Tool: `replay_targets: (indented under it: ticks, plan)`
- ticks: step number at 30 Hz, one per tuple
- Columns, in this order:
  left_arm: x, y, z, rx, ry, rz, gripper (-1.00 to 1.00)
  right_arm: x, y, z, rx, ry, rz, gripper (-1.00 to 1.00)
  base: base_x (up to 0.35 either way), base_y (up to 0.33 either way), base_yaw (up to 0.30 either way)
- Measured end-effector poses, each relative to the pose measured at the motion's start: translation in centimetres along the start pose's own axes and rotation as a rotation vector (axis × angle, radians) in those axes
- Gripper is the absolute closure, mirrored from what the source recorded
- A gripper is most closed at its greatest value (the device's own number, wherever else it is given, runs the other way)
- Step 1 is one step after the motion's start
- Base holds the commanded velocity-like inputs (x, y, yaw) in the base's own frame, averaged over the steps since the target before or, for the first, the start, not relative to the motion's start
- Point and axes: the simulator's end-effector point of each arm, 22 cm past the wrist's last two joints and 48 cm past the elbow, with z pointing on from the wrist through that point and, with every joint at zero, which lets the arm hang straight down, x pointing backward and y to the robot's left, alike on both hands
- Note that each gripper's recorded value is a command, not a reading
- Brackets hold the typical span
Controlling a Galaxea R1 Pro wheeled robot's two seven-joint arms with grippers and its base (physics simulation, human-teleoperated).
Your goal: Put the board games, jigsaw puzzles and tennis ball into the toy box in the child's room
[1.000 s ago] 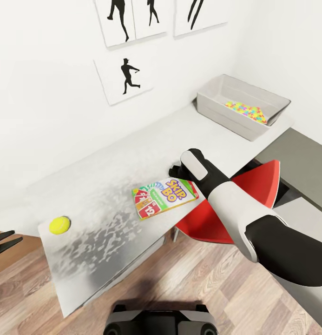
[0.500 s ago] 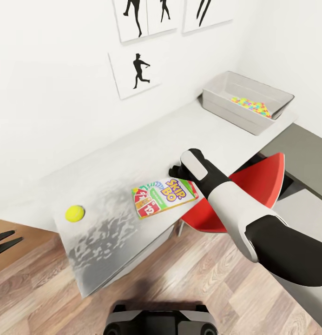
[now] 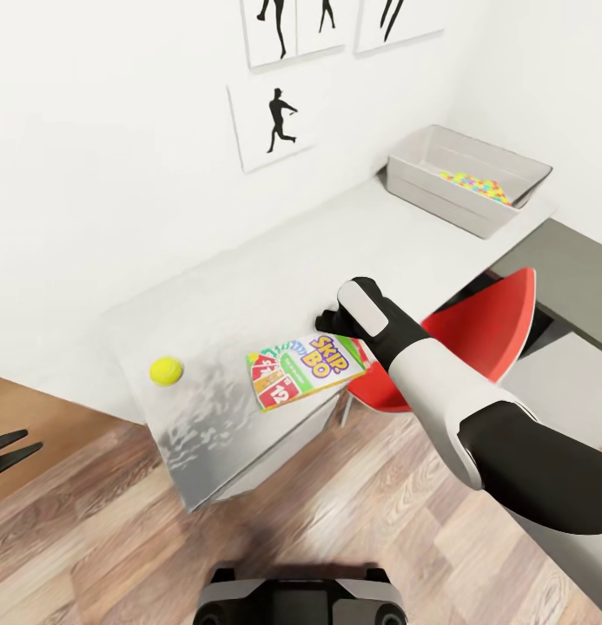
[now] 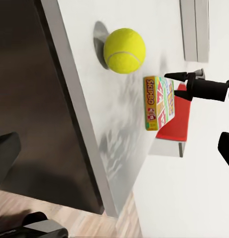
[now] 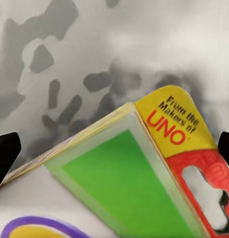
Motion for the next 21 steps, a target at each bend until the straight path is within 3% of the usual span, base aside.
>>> replay_targets:
  ticks: [21]
  plan:
    - [0.00, -0.02, -0.01, 0.001, -0.001, 0.000, -1.00, 0.15, 0.08, 0.03, -0.004, 0.006, 0.003, -1.00, -0.041, 0.051, 0.000]
